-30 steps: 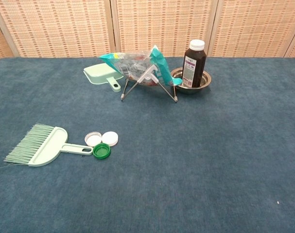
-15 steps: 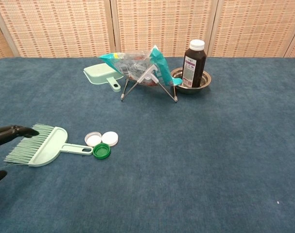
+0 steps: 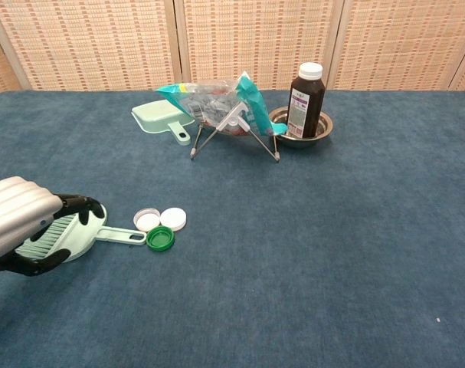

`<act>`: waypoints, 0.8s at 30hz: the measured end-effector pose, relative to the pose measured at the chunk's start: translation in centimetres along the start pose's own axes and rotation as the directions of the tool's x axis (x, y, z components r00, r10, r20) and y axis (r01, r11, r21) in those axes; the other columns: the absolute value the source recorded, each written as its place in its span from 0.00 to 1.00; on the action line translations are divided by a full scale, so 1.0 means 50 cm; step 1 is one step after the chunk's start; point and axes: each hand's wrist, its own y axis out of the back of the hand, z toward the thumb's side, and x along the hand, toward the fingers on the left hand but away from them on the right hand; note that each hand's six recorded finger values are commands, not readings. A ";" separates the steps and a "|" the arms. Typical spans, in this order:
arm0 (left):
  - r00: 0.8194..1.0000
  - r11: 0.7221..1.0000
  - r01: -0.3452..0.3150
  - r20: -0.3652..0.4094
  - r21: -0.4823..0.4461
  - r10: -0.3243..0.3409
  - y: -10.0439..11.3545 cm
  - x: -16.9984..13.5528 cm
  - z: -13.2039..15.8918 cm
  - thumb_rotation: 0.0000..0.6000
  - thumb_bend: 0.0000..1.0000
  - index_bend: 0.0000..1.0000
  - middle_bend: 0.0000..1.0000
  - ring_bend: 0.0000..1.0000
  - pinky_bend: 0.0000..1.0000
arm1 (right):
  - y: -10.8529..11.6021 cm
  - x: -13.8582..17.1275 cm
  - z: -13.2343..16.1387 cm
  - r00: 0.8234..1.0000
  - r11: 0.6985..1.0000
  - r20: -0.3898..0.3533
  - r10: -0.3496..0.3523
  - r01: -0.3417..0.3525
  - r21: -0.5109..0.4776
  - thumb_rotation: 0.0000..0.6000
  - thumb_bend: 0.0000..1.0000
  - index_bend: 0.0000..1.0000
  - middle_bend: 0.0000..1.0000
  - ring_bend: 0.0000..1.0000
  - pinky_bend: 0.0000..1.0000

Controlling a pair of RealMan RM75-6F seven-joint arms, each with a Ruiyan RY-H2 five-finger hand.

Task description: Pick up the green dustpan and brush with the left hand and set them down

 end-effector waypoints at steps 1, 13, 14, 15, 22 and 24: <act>1.000 1.000 -0.003 0.004 -0.001 0.003 0.000 0.006 0.004 1.00 0.37 0.28 0.36 0.64 0.77 | 0.000 -0.001 0.000 1.000 1.000 0.002 0.000 0.000 0.001 1.00 0.21 0.00 0.00 0.00 0.00; 0.999 1.000 -0.008 0.036 0.022 0.008 -0.007 0.070 0.036 1.00 0.37 0.31 0.37 0.65 0.78 | 0.001 -0.009 -0.008 1.000 1.000 0.023 0.002 -0.002 -0.004 1.00 0.21 0.00 0.00 0.00 0.00; 0.999 1.000 -0.007 0.036 0.025 0.006 -0.009 0.073 0.037 1.00 0.37 0.31 0.37 0.65 0.78 | 0.002 -0.009 -0.009 1.000 1.000 0.025 0.001 -0.001 -0.005 1.00 0.21 0.00 0.00 0.00 0.00; 0.999 1.000 -0.004 0.036 0.030 0.003 -0.012 0.078 0.039 1.00 0.37 0.31 0.37 0.65 0.78 | 0.003 -0.009 -0.010 1.000 1.000 0.026 -0.001 0.001 -0.006 1.00 0.21 0.00 0.00 0.00 0.00; 1.000 0.998 0.007 0.026 0.064 -0.008 -0.024 0.094 0.039 1.00 0.37 0.33 0.37 0.65 0.78 | 0.007 -0.008 -0.014 1.000 1.000 0.030 -0.005 0.005 -0.012 1.00 0.21 0.00 0.00 0.00 0.00; 1.000 0.997 0.010 0.025 0.071 -0.012 -0.027 0.096 0.038 1.00 0.37 0.34 0.39 0.65 0.78 | 0.009 -0.008 -0.015 1.000 1.000 0.031 -0.007 0.008 -0.013 1.00 0.21 0.00 0.00 0.00 0.00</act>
